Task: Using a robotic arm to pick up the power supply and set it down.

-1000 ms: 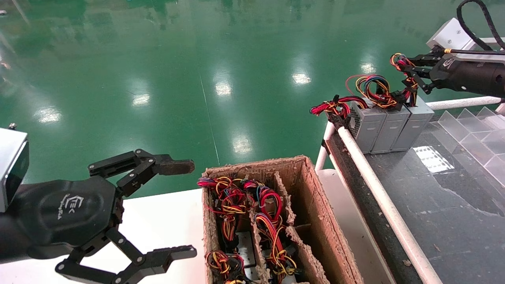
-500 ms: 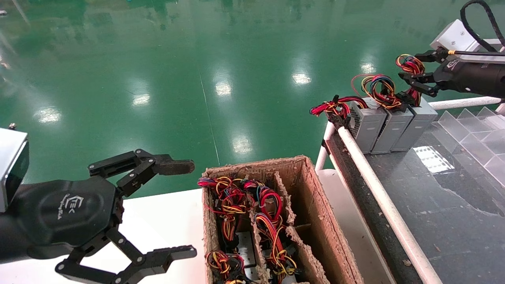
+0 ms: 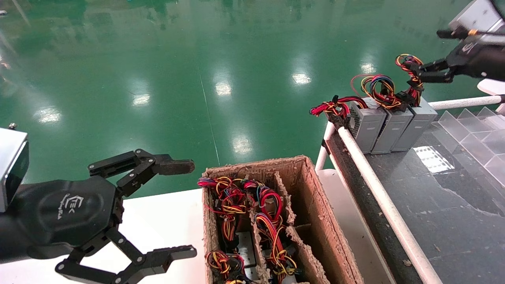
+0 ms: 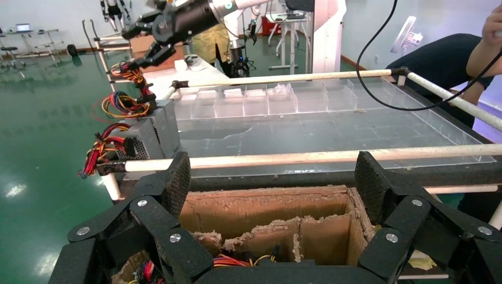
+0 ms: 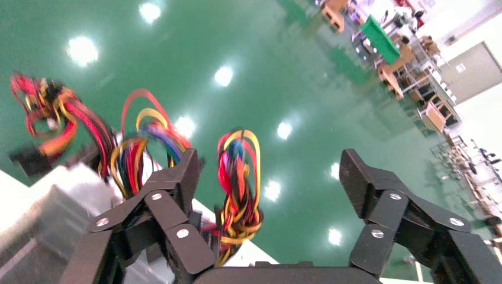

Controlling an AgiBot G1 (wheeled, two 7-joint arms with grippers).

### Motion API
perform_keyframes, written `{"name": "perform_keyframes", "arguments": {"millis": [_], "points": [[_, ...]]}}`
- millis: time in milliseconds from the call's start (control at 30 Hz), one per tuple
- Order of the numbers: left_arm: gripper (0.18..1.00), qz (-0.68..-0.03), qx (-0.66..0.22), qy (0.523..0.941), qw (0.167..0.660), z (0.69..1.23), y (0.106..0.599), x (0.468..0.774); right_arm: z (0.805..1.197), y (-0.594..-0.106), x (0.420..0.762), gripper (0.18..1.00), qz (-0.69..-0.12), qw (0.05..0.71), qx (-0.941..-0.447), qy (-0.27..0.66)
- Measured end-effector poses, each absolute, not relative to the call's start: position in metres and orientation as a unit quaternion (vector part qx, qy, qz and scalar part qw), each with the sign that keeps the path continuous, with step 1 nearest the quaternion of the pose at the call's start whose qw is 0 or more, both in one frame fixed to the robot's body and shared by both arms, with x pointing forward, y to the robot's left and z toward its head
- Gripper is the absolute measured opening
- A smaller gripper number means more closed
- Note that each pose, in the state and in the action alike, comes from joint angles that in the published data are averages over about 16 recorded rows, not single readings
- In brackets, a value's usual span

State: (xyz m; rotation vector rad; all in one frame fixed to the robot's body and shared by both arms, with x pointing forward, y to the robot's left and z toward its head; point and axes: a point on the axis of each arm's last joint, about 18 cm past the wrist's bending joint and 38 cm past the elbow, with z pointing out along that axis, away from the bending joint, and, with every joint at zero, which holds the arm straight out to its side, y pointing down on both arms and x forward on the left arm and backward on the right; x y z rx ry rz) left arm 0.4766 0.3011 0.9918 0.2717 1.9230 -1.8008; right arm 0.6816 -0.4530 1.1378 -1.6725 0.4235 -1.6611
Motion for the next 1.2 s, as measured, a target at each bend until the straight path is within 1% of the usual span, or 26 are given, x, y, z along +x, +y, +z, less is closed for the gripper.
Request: {"name": "perform_keyframes", "arguments": {"millis": [200, 400, 600, 1033, 1200], "points": [[1.001, -0.659, 0.099, 0.704, 0.244, 0.992, 0.301, 0.477, 1.144, -0.452, 0.673, 0.875, -0.642, 0.403, -0.633, 0.157], [1.001, -0.659, 0.099, 0.704, 0.244, 0.992, 0.301, 0.477, 1.142, -0.447, 0.666, 0.948, -0.631, 0.441, -0.621, 0.144], [1.001, -0.659, 0.099, 0.704, 0.244, 0.992, 0.301, 0.477, 1.131, -0.436, 0.659, 0.987, -0.612, 0.477, -0.618, 0.124], [1.001, -0.659, 0.099, 0.704, 0.244, 0.992, 0.301, 0.477, 1.103, -0.406, 0.632, 1.001, -0.552, 0.549, -0.624, 0.069], [1.001, -0.659, 0.099, 0.704, 0.244, 0.992, 0.301, 0.477, 1.096, -0.400, 0.624, 1.001, -0.538, 0.561, -0.627, 0.057]]}}
